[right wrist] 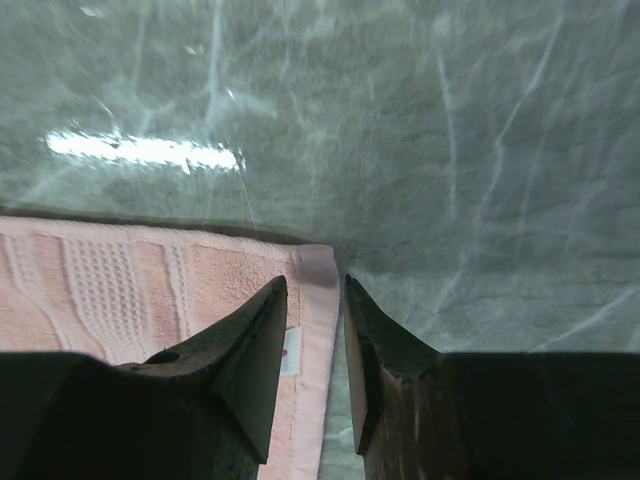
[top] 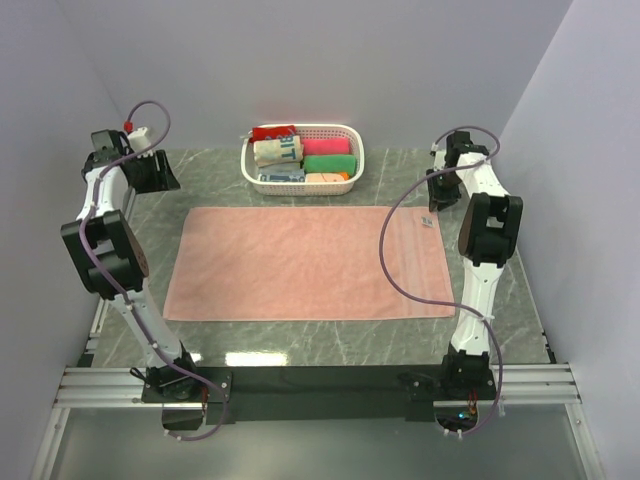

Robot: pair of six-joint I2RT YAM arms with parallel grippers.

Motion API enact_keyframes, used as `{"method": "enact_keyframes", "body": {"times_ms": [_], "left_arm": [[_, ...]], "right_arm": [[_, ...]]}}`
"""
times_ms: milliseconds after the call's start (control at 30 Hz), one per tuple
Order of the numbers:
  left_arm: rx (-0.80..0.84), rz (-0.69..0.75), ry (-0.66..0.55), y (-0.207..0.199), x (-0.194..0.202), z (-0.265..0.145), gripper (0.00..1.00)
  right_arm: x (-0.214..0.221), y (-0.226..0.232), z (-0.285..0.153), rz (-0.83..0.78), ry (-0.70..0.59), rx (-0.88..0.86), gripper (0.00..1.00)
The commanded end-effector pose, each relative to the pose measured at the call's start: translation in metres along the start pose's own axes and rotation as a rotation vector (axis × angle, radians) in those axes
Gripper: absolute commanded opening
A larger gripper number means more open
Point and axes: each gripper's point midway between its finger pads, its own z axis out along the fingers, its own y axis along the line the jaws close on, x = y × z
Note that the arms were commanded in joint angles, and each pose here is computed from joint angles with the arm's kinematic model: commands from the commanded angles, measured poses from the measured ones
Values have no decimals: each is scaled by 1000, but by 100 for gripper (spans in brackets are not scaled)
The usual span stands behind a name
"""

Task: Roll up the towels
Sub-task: Flatten the towel, then fold the towel

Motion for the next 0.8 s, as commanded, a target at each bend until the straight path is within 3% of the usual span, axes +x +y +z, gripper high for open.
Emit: {"method": "enact_keyframes", "body": {"times_ms": [0,267,433,467,500,767], "left_arm": [[-16,-4,-16,5,-11,16,62],[-15,7,14,2,-5,34,61],[-6,12,60,-5,5,52,60],[-8,9,65,-5,6,54,60],[-6,8,74,-7,8,60,59],[-55,19,151,-9,27,79,48]], "right_arm": [[-4,3,3,-3,-14,22,36],[0,4,13,13,4,15,32],[2,6,13,12,10,1,14],[2,8,13,12,9,-2,4],[2,8,12,15,9,-5,1],[-8,12,2,16,-31,-24,0]]}}
